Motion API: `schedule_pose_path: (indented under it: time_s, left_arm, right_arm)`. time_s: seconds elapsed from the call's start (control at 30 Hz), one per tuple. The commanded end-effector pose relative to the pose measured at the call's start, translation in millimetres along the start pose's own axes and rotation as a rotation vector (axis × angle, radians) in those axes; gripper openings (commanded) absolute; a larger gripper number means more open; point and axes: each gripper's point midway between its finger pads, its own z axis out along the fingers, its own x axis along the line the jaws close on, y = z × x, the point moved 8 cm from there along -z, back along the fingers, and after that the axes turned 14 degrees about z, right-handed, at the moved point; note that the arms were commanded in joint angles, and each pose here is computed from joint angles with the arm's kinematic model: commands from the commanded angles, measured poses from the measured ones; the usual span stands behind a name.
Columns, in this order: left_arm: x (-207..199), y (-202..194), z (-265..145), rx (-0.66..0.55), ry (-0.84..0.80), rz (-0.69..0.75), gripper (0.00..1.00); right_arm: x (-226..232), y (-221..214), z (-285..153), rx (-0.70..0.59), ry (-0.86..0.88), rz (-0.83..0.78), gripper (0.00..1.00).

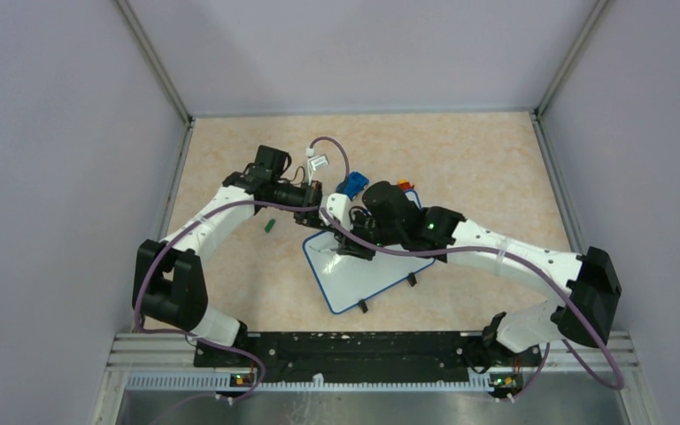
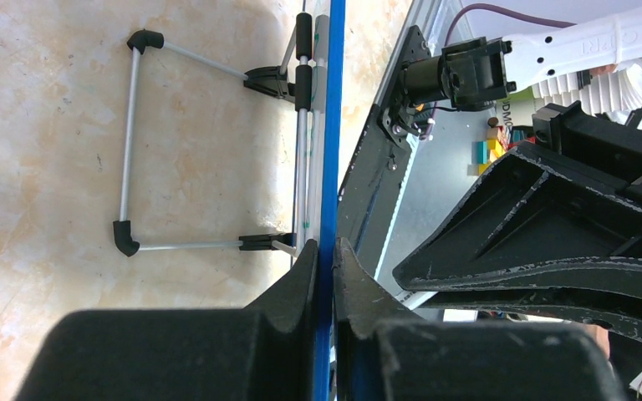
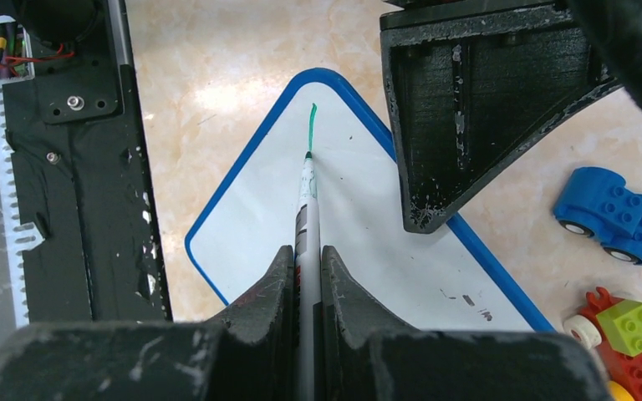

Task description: Write a sentence on the whiteboard

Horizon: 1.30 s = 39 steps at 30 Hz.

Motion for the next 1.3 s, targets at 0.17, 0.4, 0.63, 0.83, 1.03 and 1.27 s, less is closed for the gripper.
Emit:
schedule_pose_path:
  time_s: [0.17, 0.4, 0.63, 0.83, 1.03, 1.27]
  left_arm:
    - [8.5, -3.7, 4.4, 0.032, 0.042, -0.032, 0.00]
    - [8.3, -3.9, 4.4, 0.032, 0.041, -0.032, 0.00]
    - [7.0, -3.4, 3.7, 0.029, 0.041, -0.028, 0.00]
    - [7.3, -3.8, 4.0, 0.030, 0.040, -0.031, 0.00]
    - [8.5, -3.9, 4.8, 0.031, 0.036, -0.032, 0.00]
    - [8.7, -4.1, 5.3, 0.032, 0.035, -0.033, 0.00]
  right_arm:
    - [9.4, 21.7, -16.9, -0.079, 0.029, -0.031, 0.00]
    - [11.0, 38.4, -25.8, -0.123, 0.042, -0.023, 0.00]
    - [0.3, 39.6, -22.8, -0.139, -0.026, 0.005, 0.00]
    - [-7.4, 40.4, -19.8, -0.145, -0.095, 0.020, 0.00]
    - [-10.3, 35.8, -14.9, -0.131, -0.114, 0.033, 0.00]
    - [-10.5, 30.9, -9.1, -0.106, -0.096, 0.029, 0.00]
